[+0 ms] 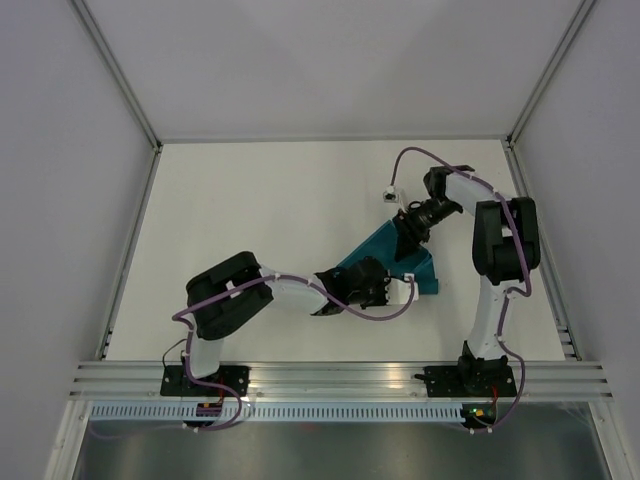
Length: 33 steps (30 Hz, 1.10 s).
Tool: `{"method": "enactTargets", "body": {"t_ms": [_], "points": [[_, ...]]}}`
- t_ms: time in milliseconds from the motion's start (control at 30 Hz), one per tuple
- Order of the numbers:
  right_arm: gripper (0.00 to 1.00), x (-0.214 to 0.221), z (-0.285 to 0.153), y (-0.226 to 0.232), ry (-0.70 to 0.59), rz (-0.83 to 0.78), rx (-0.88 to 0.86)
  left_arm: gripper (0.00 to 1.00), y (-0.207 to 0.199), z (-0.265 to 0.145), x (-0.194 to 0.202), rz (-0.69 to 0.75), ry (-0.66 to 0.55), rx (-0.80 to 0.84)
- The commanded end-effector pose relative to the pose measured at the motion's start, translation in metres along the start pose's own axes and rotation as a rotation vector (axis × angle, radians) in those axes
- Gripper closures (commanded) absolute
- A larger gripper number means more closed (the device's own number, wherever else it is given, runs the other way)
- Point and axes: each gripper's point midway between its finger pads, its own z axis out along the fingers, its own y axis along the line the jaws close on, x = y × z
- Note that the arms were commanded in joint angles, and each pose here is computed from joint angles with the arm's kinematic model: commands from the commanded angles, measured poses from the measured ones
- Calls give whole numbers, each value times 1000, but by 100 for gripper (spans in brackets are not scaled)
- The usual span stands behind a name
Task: Fold the napkin, place the utensils inside, and roll it up
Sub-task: Roll the napkin with the utensil
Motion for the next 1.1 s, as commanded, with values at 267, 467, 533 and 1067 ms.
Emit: {"method": "enactTargets", "body": {"t_ms": [267, 467, 533, 1067], "points": [[43, -47, -132, -28, -488, -33, 335, 98, -55, -8, 59, -335, 235, 368], [43, -37, -171, -8, -595, -142, 519, 98, -49, -13, 50, -542, 215, 507], [42, -27, -159, -3, -601, -181, 534, 98, -49, -15, 44, -600, 219, 564], [35, 9, -37, 54, -350, -600, 612, 98, -38, -11, 57, -940, 266, 779]]}}
